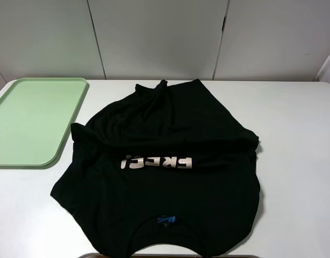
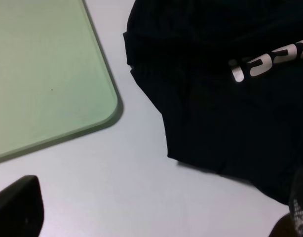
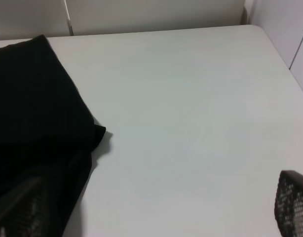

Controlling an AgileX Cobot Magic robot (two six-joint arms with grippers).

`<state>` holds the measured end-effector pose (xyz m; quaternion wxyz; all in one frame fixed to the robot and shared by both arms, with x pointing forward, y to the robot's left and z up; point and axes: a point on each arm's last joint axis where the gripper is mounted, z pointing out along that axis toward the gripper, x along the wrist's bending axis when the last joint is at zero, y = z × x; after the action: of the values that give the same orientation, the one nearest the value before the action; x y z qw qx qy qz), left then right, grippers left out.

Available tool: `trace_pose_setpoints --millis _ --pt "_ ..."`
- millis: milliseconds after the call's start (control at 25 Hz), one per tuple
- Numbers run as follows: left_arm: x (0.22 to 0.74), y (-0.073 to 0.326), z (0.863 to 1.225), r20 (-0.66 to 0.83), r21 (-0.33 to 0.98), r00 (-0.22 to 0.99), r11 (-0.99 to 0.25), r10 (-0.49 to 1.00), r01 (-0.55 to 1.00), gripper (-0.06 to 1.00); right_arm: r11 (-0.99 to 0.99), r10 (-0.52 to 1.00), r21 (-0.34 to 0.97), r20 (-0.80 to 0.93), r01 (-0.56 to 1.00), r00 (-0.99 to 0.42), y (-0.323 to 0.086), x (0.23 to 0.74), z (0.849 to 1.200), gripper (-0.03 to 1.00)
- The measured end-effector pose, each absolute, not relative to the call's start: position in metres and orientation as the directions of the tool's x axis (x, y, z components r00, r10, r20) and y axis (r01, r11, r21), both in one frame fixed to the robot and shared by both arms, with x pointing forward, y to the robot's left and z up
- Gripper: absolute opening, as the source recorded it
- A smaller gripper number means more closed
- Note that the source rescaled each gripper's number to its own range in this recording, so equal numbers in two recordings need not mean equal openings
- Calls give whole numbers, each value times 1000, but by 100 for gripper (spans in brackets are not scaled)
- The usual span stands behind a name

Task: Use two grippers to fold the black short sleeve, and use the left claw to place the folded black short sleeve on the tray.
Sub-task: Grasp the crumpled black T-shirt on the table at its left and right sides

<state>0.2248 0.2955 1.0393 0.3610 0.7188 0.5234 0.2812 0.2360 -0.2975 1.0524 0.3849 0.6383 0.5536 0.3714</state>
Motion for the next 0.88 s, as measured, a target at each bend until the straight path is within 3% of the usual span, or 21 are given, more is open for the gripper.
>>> trace_pose_setpoints --millis 720,880 --pt "224 296 1040 21 815 290 -184 957 549 100 -91 993 903 48 421 111 -298 236 1052 100" --pt "222 296 1067 7 830 278 -161 961 535 100 -98 993 896 62 434 98 -296 238 1057 100"
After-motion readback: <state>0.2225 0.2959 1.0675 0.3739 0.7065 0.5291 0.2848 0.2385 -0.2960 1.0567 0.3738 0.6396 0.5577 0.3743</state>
